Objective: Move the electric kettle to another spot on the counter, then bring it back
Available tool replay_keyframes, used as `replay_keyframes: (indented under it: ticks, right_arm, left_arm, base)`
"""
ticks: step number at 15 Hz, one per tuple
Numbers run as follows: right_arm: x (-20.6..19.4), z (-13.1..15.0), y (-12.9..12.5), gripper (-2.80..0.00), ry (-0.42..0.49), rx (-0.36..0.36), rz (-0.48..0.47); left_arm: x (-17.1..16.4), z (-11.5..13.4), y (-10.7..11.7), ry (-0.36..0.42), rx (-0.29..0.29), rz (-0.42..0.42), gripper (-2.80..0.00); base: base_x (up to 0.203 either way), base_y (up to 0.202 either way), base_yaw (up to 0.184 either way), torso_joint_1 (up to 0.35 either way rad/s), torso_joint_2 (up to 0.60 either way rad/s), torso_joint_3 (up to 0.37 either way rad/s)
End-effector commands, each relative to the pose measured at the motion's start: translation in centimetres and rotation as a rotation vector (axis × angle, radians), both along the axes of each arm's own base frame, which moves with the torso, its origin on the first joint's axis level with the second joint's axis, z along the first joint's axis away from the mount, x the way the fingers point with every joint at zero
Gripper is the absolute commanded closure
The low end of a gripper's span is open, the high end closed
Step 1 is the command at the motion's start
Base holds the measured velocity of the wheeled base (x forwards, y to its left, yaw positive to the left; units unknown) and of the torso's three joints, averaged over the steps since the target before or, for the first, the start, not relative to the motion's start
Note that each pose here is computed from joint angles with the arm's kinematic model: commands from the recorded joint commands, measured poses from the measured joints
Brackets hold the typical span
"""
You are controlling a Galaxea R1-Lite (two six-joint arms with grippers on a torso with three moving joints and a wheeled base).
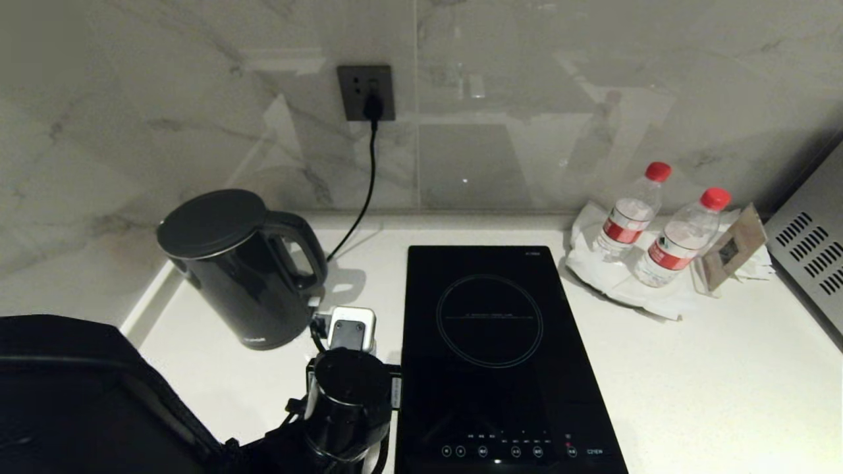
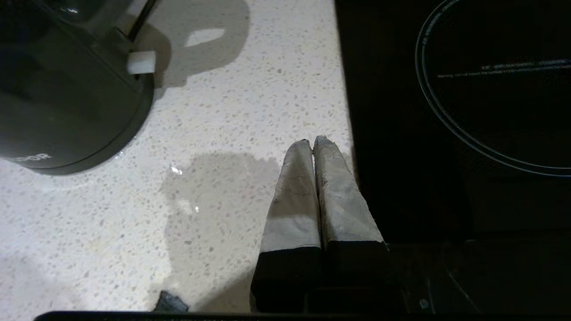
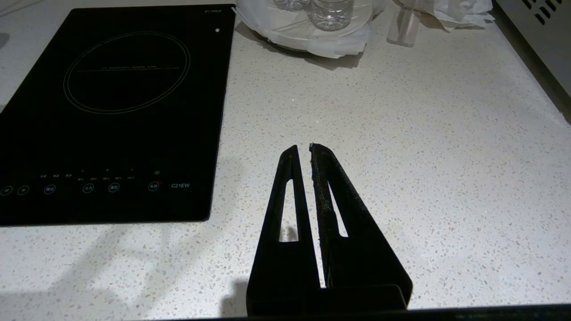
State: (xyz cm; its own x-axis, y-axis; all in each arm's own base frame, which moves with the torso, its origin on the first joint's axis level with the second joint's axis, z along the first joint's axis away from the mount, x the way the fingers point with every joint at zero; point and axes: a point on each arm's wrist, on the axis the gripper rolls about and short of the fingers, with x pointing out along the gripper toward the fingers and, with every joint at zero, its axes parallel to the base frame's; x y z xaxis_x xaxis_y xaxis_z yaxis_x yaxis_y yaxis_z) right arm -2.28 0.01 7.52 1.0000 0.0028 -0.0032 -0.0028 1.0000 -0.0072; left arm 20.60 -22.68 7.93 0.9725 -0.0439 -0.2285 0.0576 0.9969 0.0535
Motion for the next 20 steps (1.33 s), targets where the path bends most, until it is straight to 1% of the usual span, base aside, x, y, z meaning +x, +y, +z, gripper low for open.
replay_keyframes:
  ticks: [1,3,7,9,12,14,16,17,20]
  right_arm:
    - [0.0,0.0,0.0,0.00,0.000,0.000,0.000]
    - [0.0,0.0,0.0,0.00,0.001,0.000,0.000]
    - [0.0,0.0,0.0,0.00,0.000,0.000,0.000]
    - [0.0,0.0,0.0,0.00,0.000,0.000,0.000]
    - [0.0,0.0,0.0,0.00,0.001,0.000,0.000]
    - [0.0,0.0,0.0,0.00,0.000,0.000,0.000]
    - [0.0,0.0,0.0,0.00,0.001,0.000,0.000]
    - [0.0,0.0,0.0,0.00,0.001,0.000,0.000]
    - [0.0,0.0,0.0,0.00,0.001,0.000,0.000]
  left_arm:
    - [1.1,-1.5,-0.6,0.019,0.025,0.013,-2.80]
    - [2.2,-2.3,-1.0,0.012,0.021,0.015,-2.80]
    - [4.7,-3.4,-1.5,-0.085,0.040,0.008,-2.80]
    - [6.4,-3.3,-1.4,-0.124,0.041,0.007,-2.80]
    - [7.6,-4.0,-1.2,-0.124,0.046,0.024,-2.80]
    - [8.9,-4.1,-0.4,-0.128,0.048,0.050,-2.80]
    - [9.4,-4.0,0.1,-0.130,0.043,0.048,-2.80]
    - [10.0,-3.8,0.6,-0.139,0.036,0.066,-2.80]
    - [10.7,-3.0,1.6,-0.153,0.022,0.074,-2.80]
  base:
    - [0.000,0.000,0.000,0.000,0.00,0.000]
    - [0.000,0.000,0.000,0.000,0.00,0.000]
    - [0.000,0.000,0.000,0.000,0.00,0.000]
    - [0.000,0.000,0.000,0.000,0.00,0.000]
    - [0.000,0.000,0.000,0.000,0.00,0.000]
    - [0.000,0.000,0.000,0.000,0.00,0.000]
    - [0.000,0.000,0.000,0.000,0.00,0.000]
    - [0.000,0.000,0.000,0.000,0.00,0.000]
    - [0.000,0.000,0.000,0.000,0.00,0.000]
